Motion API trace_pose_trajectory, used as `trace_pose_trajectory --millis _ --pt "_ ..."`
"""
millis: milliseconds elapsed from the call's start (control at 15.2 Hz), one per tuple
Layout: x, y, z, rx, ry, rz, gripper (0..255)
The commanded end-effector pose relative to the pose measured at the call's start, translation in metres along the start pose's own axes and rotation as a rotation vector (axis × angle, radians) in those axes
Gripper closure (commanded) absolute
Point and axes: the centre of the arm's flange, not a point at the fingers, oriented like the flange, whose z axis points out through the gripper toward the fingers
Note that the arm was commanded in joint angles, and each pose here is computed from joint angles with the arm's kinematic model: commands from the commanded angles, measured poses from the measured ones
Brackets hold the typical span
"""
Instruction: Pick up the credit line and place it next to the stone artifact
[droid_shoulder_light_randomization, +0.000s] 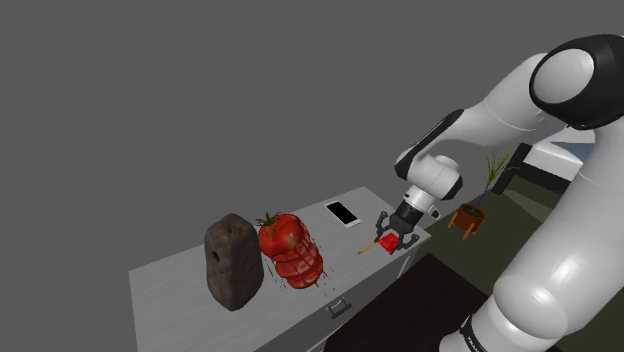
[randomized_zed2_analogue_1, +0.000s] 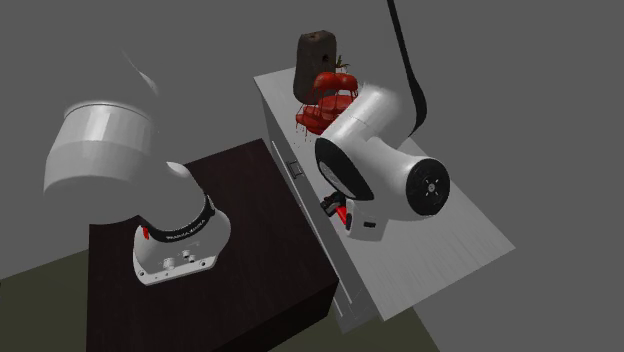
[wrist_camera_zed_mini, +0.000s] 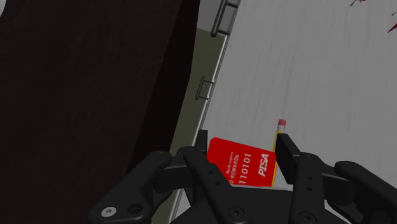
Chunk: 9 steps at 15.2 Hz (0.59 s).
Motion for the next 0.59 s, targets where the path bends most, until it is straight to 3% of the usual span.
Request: trace_pose_trajectory --millis 0,528 --pt "-0.005 -0.003 -0.009 0.0 0.0 0.0 255" --pt "-0.028 -0.009 -0.045 0.0 0.0 0.0 255"
